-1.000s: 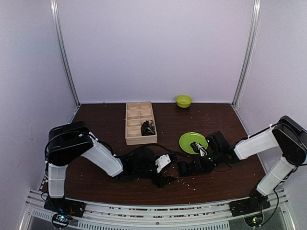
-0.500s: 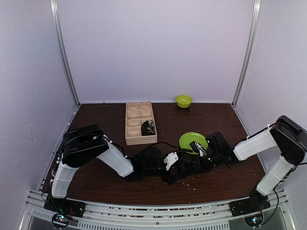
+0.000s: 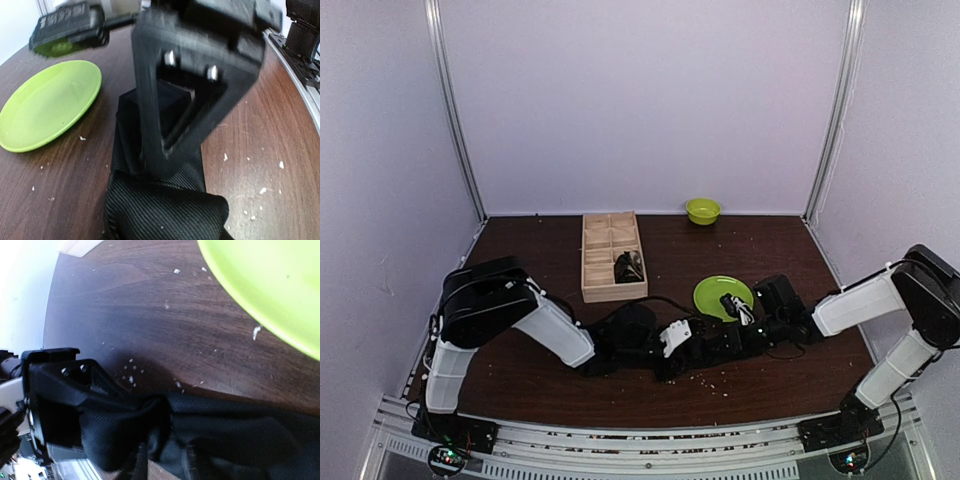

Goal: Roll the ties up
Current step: Roll the tie at the center of the board.

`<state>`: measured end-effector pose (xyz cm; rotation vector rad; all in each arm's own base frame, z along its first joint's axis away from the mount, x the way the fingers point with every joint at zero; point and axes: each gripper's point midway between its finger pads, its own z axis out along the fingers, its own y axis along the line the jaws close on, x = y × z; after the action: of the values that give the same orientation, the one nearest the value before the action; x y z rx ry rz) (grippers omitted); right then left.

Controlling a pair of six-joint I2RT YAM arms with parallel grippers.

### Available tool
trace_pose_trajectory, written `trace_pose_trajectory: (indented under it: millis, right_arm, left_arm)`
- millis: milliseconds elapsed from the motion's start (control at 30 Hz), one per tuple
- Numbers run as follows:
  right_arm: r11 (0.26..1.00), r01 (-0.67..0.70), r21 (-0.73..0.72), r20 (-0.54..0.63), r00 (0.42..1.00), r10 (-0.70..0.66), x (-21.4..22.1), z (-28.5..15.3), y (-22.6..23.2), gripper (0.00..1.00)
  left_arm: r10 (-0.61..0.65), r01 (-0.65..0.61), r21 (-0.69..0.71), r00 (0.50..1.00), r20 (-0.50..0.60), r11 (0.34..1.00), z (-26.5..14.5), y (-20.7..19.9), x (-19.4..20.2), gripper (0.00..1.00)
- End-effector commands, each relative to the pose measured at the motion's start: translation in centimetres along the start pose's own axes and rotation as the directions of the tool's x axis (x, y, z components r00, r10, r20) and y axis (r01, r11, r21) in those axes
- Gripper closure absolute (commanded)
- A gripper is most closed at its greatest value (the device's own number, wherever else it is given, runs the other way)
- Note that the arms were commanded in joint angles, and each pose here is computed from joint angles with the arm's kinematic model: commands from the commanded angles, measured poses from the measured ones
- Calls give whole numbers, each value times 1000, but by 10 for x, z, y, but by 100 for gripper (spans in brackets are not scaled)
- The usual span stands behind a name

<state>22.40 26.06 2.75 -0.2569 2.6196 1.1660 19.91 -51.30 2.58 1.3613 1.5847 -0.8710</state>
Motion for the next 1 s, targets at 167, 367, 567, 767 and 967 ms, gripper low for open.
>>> trace_pose_trajectory:
  millis: [167, 367, 567, 767, 967]
  right_arm:
    - [993, -26, -117, 34, 999, 30, -15, -22, 40, 57]
    - [994, -29, -106, -25, 999, 26, -8, -3, 45, 54]
    - [998, -34, -44, -43, 999, 33, -5, 11, 30, 64]
    - [998, -56, 28, -40, 998, 57, 3, 12, 8, 100]
    - [995, -88, 51, -57, 994, 90, 17, 11, -9, 100]
  left_arm:
    - [-5, 10, 15, 956, -292, 1000, -8, -3, 45, 59]
    - [-36, 45, 17, 938, -344, 999, -5, -4, 50, 58]
    - [-33, 45, 28, 937, -348, 999, -5, -5, 49, 58]
    - [-17, 35, 47, 944, -330, 998, -3, -6, 43, 57]
    - [-11, 14, 14, 973, -230, 1000, -5, 9, 10, 31]
